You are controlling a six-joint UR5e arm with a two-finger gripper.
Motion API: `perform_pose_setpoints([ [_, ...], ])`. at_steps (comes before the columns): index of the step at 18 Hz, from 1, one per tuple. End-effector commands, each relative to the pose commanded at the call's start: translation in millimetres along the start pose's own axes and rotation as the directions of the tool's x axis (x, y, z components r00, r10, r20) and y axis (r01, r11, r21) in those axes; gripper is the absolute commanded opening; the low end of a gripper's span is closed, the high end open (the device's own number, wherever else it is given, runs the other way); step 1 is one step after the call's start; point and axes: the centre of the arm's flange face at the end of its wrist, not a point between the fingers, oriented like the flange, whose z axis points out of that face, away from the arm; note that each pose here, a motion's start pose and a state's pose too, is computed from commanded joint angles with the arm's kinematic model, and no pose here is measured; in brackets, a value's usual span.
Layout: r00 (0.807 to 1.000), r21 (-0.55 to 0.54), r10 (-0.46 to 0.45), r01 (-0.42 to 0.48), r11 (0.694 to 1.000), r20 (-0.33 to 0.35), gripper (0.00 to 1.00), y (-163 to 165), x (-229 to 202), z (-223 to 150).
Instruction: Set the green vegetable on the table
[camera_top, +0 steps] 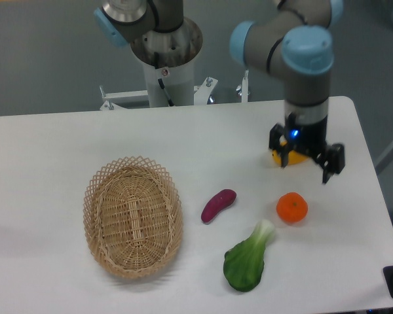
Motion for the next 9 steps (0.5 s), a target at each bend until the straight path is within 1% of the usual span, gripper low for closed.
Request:
perform_pose_setpoints([
  [2,1.000,-0.012,0.022,-0.022,1.000,0.011,1.00,21.0,-4.6,-18.1],
  [5,1.000,0.004,-0.005,0.005,1.000,-0.016,1.00,46.0,-3.7,-29.9],
  [7,1.000,0.018,-0.018,0.019,1.000,-0.016,1.00,56.4,-3.9,-36.5],
  [9,1.000,0.021,-0.021,0.022,1.000,-0.014,1.00,57.6,-3.4,-37.8],
])
